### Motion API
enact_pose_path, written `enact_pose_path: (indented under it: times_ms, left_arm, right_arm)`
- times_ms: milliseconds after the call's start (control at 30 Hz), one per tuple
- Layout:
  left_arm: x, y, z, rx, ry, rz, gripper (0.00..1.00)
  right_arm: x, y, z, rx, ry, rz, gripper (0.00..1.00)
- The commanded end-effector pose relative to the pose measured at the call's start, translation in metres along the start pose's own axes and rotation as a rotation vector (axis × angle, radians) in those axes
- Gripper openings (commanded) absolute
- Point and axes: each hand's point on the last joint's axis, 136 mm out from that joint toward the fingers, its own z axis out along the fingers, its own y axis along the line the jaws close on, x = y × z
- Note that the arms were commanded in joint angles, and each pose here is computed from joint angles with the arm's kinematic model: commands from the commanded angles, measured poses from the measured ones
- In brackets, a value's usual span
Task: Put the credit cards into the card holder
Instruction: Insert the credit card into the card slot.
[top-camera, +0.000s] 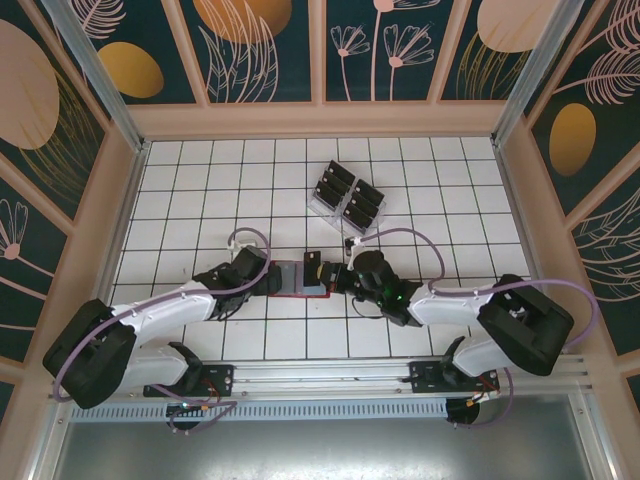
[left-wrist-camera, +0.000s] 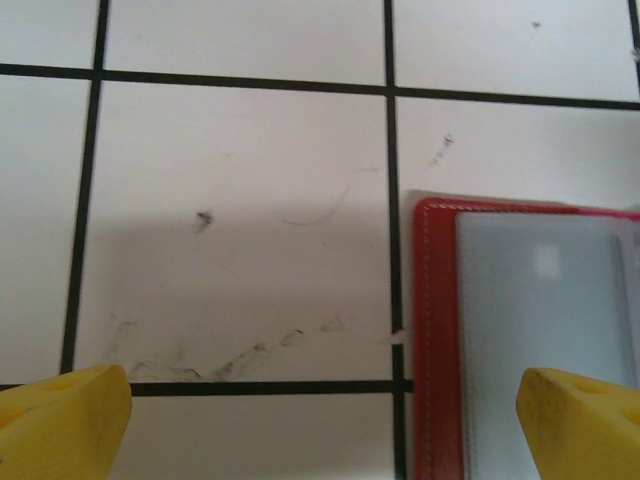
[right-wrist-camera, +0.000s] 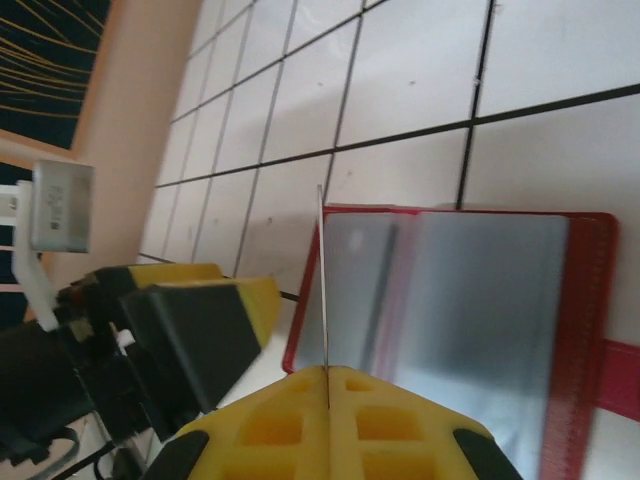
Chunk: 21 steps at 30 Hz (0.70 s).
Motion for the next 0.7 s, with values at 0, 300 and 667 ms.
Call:
enact_pose_path:
  times_ms: [0,300,667]
  left_arm:
    - [-0.002,-0.001,0.000,-0.045,-0.014,0.019,0.98]
    - [-0.003,0.001,0.004,-0.085,-0.036,0.035,0.98]
    - [0.004,0.009,0.011,-0.121,-0.025,0.037,0.99]
  right_arm:
    - [-0.016,0.020,0.001,-0.106,-0.108,0.089,0.00]
    - [-0.008,0.008,0.009,-0.082,-0.109,0.118,0.00]
    - [-0.002,-0.006,0.014,-0.046,-0.104,0.129,0.00]
